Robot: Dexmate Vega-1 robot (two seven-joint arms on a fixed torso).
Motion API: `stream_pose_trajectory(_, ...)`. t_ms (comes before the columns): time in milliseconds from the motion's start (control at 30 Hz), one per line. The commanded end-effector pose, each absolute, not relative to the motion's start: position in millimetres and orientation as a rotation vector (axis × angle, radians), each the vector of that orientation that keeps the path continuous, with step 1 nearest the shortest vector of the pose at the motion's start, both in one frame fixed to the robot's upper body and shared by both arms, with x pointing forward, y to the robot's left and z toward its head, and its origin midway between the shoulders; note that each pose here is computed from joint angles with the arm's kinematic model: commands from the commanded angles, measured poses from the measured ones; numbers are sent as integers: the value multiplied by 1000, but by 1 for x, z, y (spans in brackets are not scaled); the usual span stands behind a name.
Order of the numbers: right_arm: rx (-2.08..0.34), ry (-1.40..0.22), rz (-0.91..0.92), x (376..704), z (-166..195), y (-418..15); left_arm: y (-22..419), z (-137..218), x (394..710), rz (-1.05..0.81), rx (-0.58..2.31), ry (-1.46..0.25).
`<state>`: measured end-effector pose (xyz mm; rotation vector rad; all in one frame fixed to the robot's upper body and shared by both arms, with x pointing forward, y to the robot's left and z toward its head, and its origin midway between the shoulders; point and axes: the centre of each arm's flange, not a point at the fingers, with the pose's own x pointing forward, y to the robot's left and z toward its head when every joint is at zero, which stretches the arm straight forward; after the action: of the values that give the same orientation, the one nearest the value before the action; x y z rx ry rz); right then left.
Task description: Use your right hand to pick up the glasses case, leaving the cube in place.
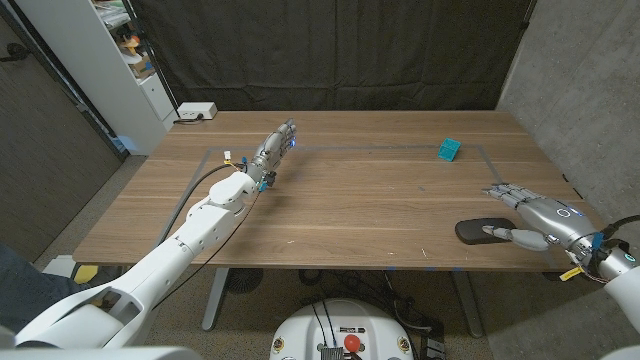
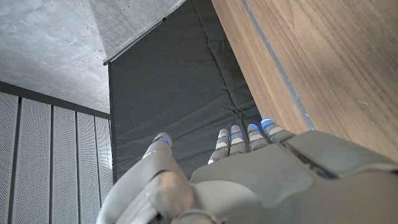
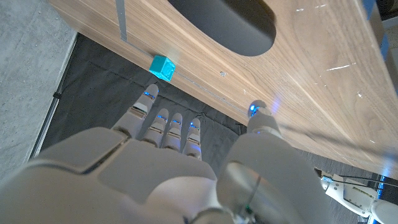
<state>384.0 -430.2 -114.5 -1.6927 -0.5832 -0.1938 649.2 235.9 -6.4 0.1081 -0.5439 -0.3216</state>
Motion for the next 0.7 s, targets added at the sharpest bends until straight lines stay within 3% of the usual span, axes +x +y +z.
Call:
stream_pose_trajectory(33,-1713,-535,-171,388,-116,-428,236,-5,651,-325,111,-545)
stream_pose_trajectory(700,-1757,-482,-133,393,-114,-429,238,-7,652,-321,104,-540)
